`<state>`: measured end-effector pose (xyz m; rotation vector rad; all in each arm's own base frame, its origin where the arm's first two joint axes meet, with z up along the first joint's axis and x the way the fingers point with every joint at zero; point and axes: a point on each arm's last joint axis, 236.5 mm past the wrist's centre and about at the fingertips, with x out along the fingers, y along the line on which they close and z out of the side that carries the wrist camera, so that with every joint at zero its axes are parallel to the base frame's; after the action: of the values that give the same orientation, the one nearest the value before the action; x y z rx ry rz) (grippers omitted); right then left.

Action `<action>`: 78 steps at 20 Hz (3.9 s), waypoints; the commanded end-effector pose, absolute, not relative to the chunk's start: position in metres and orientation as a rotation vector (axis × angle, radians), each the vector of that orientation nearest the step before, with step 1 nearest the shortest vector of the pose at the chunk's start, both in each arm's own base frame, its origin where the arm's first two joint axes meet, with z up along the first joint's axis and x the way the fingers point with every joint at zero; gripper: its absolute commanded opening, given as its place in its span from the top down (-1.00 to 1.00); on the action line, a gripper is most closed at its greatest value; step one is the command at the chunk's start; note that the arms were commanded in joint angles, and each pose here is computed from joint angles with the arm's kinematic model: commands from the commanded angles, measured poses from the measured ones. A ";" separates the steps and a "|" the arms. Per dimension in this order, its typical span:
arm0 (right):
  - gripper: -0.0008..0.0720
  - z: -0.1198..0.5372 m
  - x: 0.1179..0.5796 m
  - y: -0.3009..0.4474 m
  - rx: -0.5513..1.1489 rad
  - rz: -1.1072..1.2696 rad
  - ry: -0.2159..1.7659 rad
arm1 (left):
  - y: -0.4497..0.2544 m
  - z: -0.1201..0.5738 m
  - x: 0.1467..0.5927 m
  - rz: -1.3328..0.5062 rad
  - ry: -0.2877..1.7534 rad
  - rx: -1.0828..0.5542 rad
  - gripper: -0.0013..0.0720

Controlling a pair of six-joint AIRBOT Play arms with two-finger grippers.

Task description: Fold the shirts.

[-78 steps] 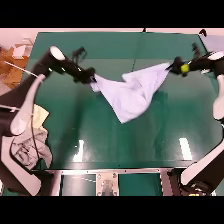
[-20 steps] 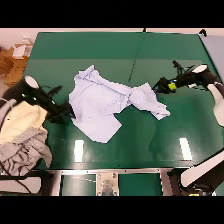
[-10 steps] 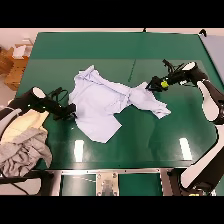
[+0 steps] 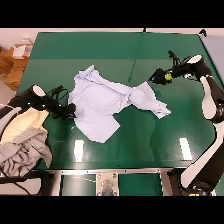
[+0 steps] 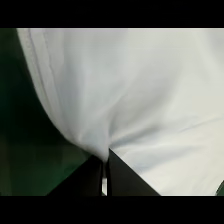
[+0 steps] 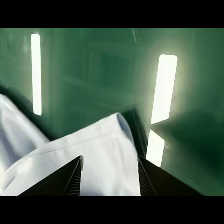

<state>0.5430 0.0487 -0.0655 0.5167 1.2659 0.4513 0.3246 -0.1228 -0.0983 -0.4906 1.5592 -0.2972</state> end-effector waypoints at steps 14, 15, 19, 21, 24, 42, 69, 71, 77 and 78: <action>0.94 0.141 0.549 0.057 0.457 0.618 0.902 | -0.131 -0.063 0.340 -0.374 1.544 -0.470 0.90; 0.94 0.163 0.528 0.055 0.412 0.638 0.885 | -0.131 -0.058 0.346 -0.378 1.525 -0.465 0.90; 0.94 0.181 0.431 0.063 0.307 0.662 0.961 | -0.132 -0.039 0.363 -0.409 1.471 -0.436 0.90; 0.94 0.147 0.373 0.046 0.244 0.524 1.090 | -0.132 -0.035 0.363 -0.421 1.470 -0.418 0.90; 0.94 0.076 0.299 0.004 0.245 0.198 1.203 | -0.132 -0.034 0.363 -0.435 1.470 -0.406 0.90; 0.94 0.548 0.242 -0.020 0.045 -0.065 -0.119 | -0.123 0.572 0.230 -0.552 -0.094 -0.133 0.90; 0.94 -0.020 0.584 -0.101 0.673 0.012 0.853 | -0.117 0.011 0.619 -0.372 0.800 -0.374 0.90; 0.94 -0.015 0.601 -0.106 0.668 0.019 0.821 | -0.102 0.020 0.636 -0.337 0.760 -0.412 0.90; 0.94 0.013 0.595 -0.092 0.523 0.154 0.841 | -0.079 0.007 0.616 -0.374 0.875 -0.400 0.90; 0.94 0.011 0.587 -0.087 0.496 0.181 0.874 | -0.082 0.003 0.608 -0.400 0.910 -0.382 0.90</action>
<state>0.5992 -0.0989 0.0090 0.5761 0.8197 0.0953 0.6243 -0.0844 0.0152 -0.4164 0.8274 -0.3507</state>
